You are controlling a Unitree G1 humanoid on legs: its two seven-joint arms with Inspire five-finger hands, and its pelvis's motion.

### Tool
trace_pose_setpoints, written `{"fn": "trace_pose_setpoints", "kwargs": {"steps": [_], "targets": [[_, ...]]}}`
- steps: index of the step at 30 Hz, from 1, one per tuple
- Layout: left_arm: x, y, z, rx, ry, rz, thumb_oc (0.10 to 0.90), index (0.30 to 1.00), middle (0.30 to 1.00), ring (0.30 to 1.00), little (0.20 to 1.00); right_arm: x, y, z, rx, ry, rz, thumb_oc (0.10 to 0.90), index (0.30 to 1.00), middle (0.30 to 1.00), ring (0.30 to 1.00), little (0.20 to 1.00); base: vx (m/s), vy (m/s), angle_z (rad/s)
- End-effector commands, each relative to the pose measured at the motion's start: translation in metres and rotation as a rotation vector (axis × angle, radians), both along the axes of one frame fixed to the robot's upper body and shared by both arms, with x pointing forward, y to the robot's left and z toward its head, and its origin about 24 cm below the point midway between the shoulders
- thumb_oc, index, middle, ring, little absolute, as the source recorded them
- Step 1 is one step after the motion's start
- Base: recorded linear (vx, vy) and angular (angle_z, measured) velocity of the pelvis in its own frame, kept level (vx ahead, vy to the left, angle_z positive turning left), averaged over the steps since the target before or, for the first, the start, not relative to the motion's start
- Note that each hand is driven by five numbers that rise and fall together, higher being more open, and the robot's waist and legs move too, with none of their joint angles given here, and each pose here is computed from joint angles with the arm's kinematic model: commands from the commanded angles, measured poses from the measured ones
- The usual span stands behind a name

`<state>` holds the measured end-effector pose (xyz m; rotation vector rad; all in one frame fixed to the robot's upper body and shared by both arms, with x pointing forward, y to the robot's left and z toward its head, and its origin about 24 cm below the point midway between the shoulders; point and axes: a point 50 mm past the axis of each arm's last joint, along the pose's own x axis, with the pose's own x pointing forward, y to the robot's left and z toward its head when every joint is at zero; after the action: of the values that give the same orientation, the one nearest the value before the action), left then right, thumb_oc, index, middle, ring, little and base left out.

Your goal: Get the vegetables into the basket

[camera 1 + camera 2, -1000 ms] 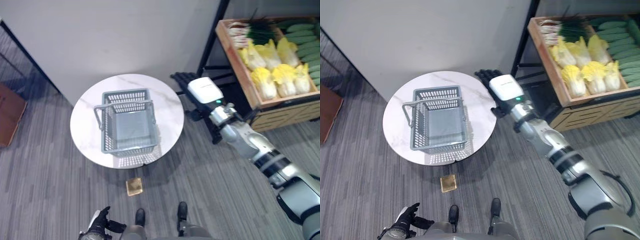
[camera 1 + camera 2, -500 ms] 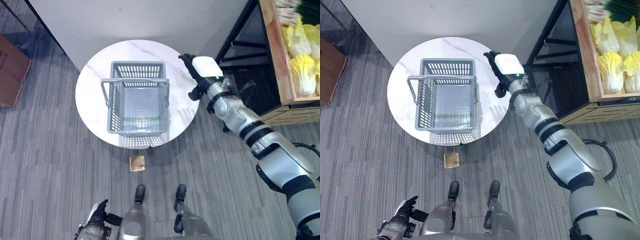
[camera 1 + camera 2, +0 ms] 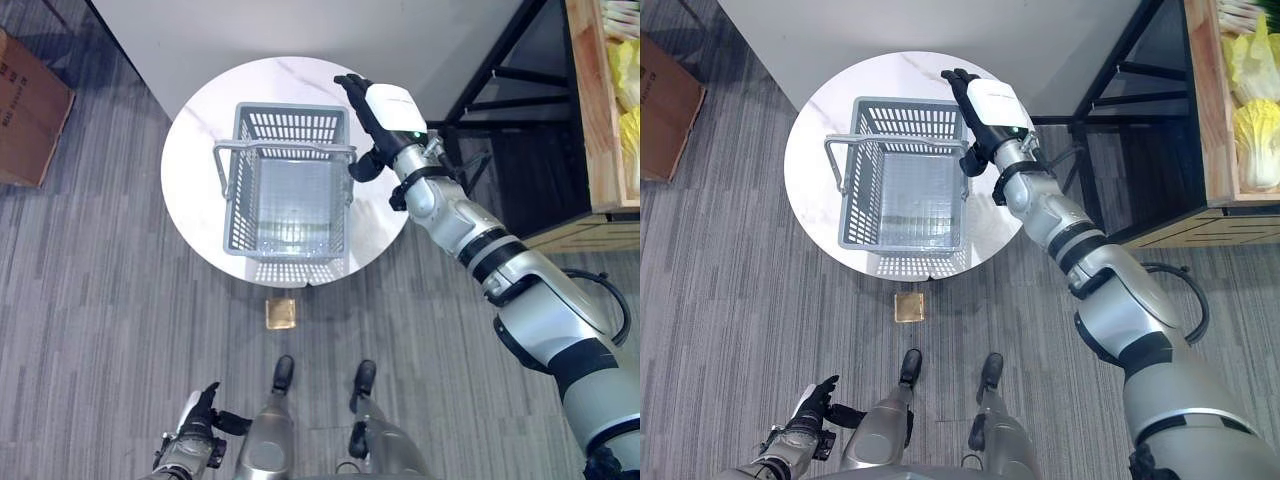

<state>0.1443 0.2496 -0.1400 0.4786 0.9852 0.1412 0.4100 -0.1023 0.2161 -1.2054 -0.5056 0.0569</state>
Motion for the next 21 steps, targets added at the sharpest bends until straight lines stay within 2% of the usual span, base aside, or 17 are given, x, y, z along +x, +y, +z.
{"fn": "trace_pose_setpoints", "kwargs": {"steps": [1,6,12,13,14,15,16,21], "targets": [[0.005,0.02,0.008,0.084,-0.005,0.001,0.9,1.0,1.0,1.0,1.0,-0.005,0.021,0.089,0.113,-0.253,0.06,0.9,1.0,1.0,1.0,1.0,0.0,0.01,0.07],[0.007,0.02,0.009,0.09,-0.012,-0.006,0.9,1.0,1.0,1.0,1.0,-0.001,0.021,0.089,0.094,-0.238,0.032,0.9,1.0,1.0,1.0,1.0,0.0,0.007,0.03],[0.017,0.016,0.012,0.089,-0.042,-0.034,0.9,1.0,1.0,1.0,1.0,0.009,-0.001,0.09,0.081,-0.217,-0.097,0.9,1.0,1.0,1.0,1.0,-0.02,0.025,0.13],[0.017,0.016,0.012,0.089,-0.042,-0.034,0.9,1.0,1.0,1.0,1.0,0.009,-0.001,0.09,0.081,-0.217,-0.097,0.769,0.816,0.816,0.816,0.816,-0.01,0.019,0.07],[0.017,0.015,0.012,0.09,-0.043,-0.039,0.9,1.0,1.0,1.0,1.0,0.009,-0.002,0.091,0.086,-0.218,-0.103,0.58,0.553,0.553,0.553,0.553,0.0,0.014,0.06],[0.017,0.014,0.011,0.089,-0.043,-0.041,0.9,1.0,1.0,1.0,1.0,0.009,-0.003,0.091,0.083,-0.219,-0.107,0.469,0.396,0.396,0.396,0.396,-0.01,0.02,0.05],[0.019,0.012,0.012,0.087,-0.049,-0.047,0.9,1.0,1.0,1.0,1.0,0.009,-0.001,0.09,0.074,-0.218,-0.107,0.4,0.3,0.3,0.3,0.3,-0.01,0.014,0.03],[0.023,0.009,0.013,0.084,-0.063,-0.055,0.9,1.0,1.0,1.0,1.0,0.012,-0.003,0.083,0.065,-0.194,-0.127,0.4,0.3,0.3,0.3,0.3,0.0,0.0,0.0]]}}
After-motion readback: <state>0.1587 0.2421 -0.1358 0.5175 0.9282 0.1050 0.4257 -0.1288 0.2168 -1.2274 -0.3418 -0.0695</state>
